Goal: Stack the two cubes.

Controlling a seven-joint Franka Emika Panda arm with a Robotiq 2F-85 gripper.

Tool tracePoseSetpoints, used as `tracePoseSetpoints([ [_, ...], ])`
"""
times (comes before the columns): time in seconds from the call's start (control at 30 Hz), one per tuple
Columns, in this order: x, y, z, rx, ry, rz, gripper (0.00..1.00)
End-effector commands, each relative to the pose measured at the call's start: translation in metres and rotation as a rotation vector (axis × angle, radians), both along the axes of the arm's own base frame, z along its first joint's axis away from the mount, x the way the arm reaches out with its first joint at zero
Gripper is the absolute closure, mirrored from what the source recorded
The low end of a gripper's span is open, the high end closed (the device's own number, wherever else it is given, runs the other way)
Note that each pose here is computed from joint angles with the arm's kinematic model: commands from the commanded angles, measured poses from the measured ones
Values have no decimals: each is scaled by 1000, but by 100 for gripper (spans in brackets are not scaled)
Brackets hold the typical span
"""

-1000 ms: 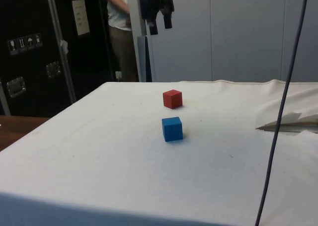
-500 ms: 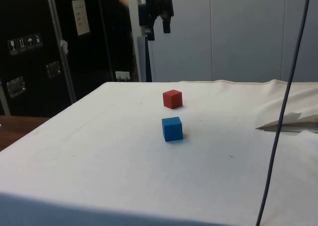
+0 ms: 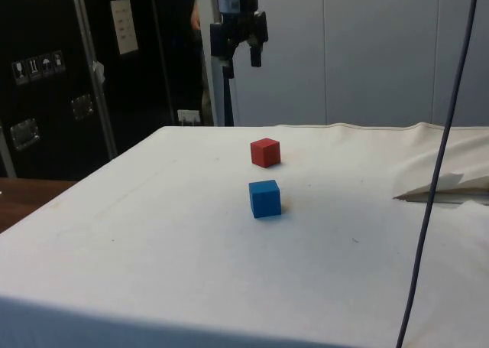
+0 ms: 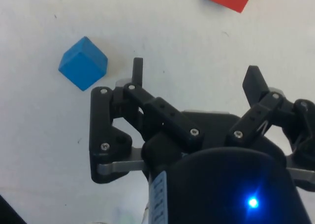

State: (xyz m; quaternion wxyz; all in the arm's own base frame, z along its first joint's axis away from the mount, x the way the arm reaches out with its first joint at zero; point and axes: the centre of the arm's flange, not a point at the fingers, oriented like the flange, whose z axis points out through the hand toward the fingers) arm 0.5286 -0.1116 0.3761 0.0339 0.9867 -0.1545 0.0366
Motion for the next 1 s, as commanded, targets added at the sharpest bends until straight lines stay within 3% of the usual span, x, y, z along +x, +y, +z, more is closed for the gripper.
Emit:
tracePoseSetpoints([
  [0.0, 0, 0, -2, 1, -5, -5, 0],
  [0.03, 0, 1, -6, 9, -18, -16, 0],
  [0.13, -2, -1, -17, 14, -26, -32, 0],
  [0.23, -5, -3, -27, 14, -30, -43, 0],
  [0.27, -5, -2, -25, 9, -18, -37, 0],
  [0.3, -6, -4, -31, 13, -30, -47, 0],
  [0.4, -11, -10, -45, 6, -33, -59, 0],
  [0.6, -15, -17, -59, -4, -26, -69, 0],
  [0.87, -20, -32, -92, -15, -46, -104, 0],
  [0.9, -20, -31, -90, -20, -35, -99, 0],
  [0.97, -21, -36, -101, -19, -51, -114, 0],
])
